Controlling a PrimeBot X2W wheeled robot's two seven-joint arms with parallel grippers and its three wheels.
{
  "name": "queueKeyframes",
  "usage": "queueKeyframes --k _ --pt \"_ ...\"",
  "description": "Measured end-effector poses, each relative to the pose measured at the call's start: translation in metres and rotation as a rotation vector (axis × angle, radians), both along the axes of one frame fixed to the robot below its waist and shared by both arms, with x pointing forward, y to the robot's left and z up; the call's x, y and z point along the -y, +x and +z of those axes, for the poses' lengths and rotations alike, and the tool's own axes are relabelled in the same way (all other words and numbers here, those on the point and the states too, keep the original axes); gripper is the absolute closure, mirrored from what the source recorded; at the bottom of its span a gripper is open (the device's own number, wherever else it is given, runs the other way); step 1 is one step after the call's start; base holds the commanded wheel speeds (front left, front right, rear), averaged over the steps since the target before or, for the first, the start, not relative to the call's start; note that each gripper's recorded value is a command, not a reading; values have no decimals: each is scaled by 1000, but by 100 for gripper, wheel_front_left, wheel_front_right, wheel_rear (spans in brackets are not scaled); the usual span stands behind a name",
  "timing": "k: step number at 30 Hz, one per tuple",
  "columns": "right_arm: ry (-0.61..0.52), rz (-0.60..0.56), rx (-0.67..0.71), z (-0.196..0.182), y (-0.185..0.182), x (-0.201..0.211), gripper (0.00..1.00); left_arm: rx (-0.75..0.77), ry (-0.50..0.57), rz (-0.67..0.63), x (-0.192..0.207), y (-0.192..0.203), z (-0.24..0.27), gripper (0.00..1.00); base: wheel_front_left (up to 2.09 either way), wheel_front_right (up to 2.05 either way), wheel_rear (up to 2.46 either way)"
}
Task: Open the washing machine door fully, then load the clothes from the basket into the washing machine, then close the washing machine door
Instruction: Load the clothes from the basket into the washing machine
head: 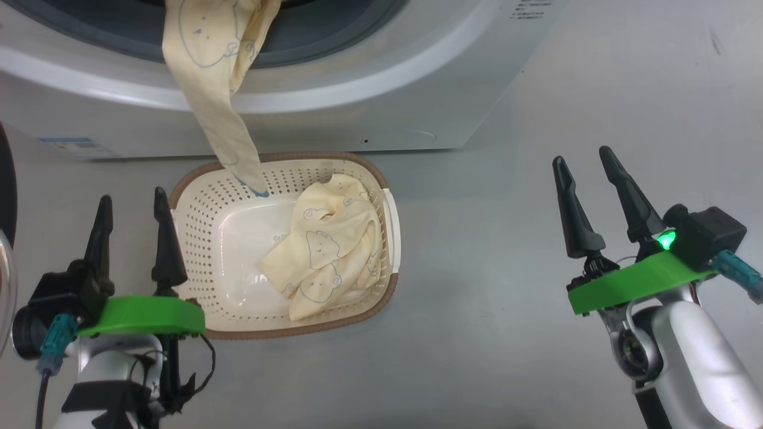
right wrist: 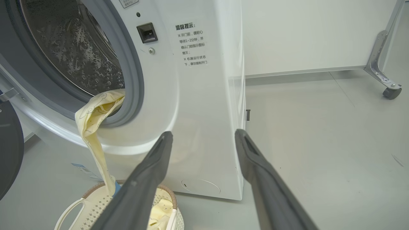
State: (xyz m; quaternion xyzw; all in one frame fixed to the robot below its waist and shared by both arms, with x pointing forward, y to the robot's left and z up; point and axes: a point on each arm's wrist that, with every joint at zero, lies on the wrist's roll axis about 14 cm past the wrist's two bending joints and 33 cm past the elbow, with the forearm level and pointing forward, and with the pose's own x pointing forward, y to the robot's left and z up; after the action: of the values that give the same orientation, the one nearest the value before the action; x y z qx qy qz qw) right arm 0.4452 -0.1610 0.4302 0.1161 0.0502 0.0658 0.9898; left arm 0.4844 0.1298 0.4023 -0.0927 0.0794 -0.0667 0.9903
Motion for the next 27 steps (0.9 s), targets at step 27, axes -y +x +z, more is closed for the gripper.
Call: queueKeyframes --k 27 --pt "-19 -25 -51 -17 -5 11 0 41 18 -122 34 62 6 0 0 0 0"
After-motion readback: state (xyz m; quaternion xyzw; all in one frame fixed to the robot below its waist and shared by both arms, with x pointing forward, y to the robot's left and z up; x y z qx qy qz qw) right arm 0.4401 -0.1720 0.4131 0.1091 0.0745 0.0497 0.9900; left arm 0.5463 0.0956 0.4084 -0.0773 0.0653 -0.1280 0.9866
